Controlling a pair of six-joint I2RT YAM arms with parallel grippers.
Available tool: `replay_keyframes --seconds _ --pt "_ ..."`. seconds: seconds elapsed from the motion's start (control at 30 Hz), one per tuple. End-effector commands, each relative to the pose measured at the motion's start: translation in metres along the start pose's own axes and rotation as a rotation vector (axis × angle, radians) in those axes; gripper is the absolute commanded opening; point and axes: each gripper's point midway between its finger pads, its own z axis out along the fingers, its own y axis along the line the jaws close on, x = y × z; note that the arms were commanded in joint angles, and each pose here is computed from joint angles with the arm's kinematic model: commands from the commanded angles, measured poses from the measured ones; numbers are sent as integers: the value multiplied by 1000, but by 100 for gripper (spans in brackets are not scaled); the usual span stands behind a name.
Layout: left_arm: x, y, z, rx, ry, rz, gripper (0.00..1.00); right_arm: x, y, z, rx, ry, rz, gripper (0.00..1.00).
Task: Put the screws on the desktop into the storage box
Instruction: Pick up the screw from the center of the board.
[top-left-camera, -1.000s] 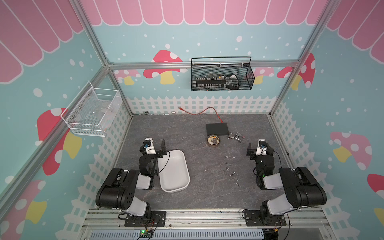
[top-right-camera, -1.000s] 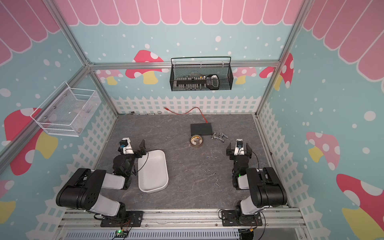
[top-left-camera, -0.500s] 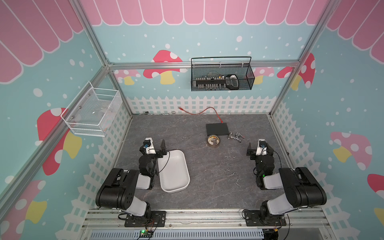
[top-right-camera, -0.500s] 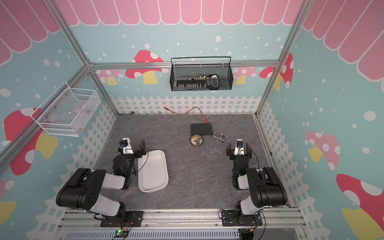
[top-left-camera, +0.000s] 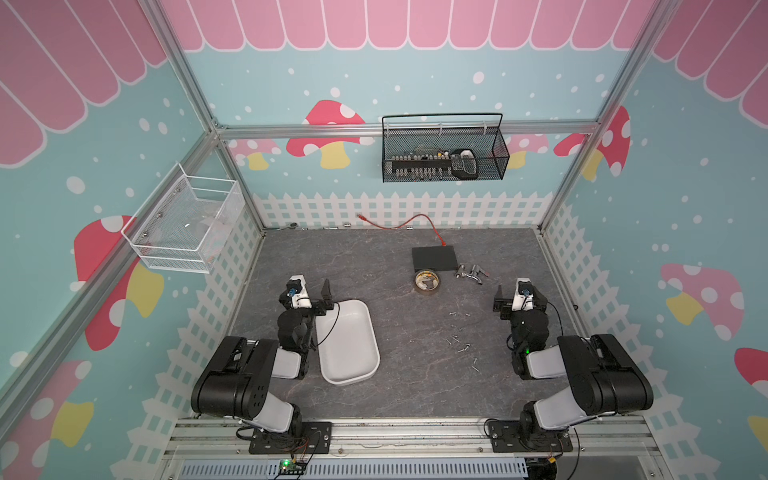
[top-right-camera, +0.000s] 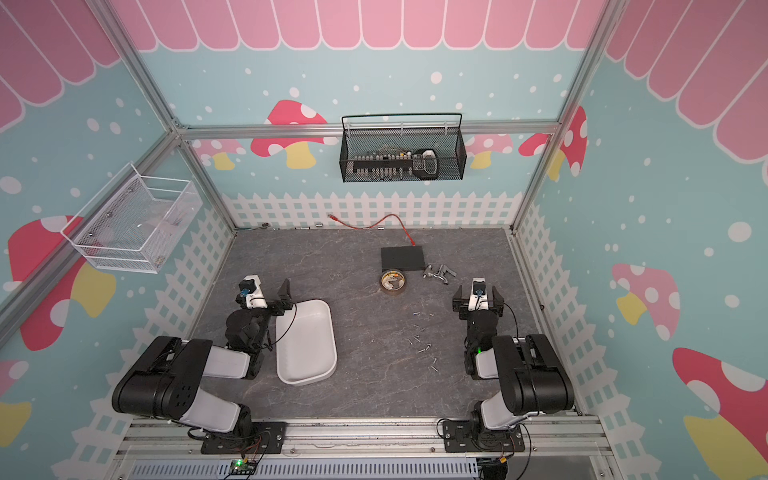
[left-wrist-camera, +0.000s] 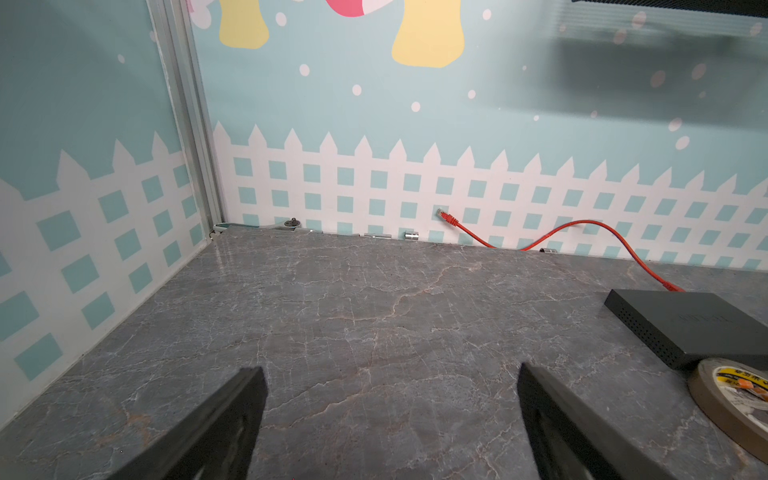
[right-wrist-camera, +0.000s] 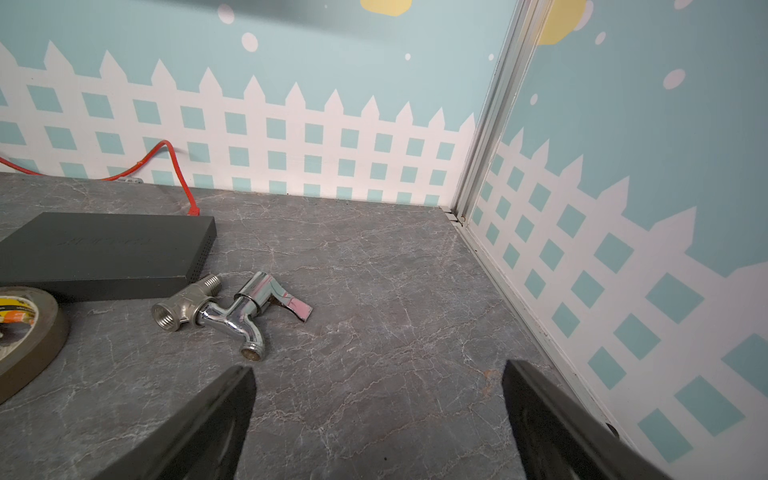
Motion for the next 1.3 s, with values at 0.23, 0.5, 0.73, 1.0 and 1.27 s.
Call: replay_keyframes --seconds 0.23,0.5,0.73,1.0,1.27 --pt "-4 5 -1 -23 -9 0 99 -6 -3 -1 9 -22 14 99" --pt "-81 -5 -13 -70 -10 -329 99 -111 -15 -13 18 -39 223 99" --pt "-85 -12 -38 98 164 -797 99 -132 34 -45 -328 89 386 96" --pt "-89 -47 -75 226 486 -556 87 -41 102 -89 -543 675 339 70" --pt "-54 -59 -81 260 617 -499 80 36 132 -98 -544 980 185 61"
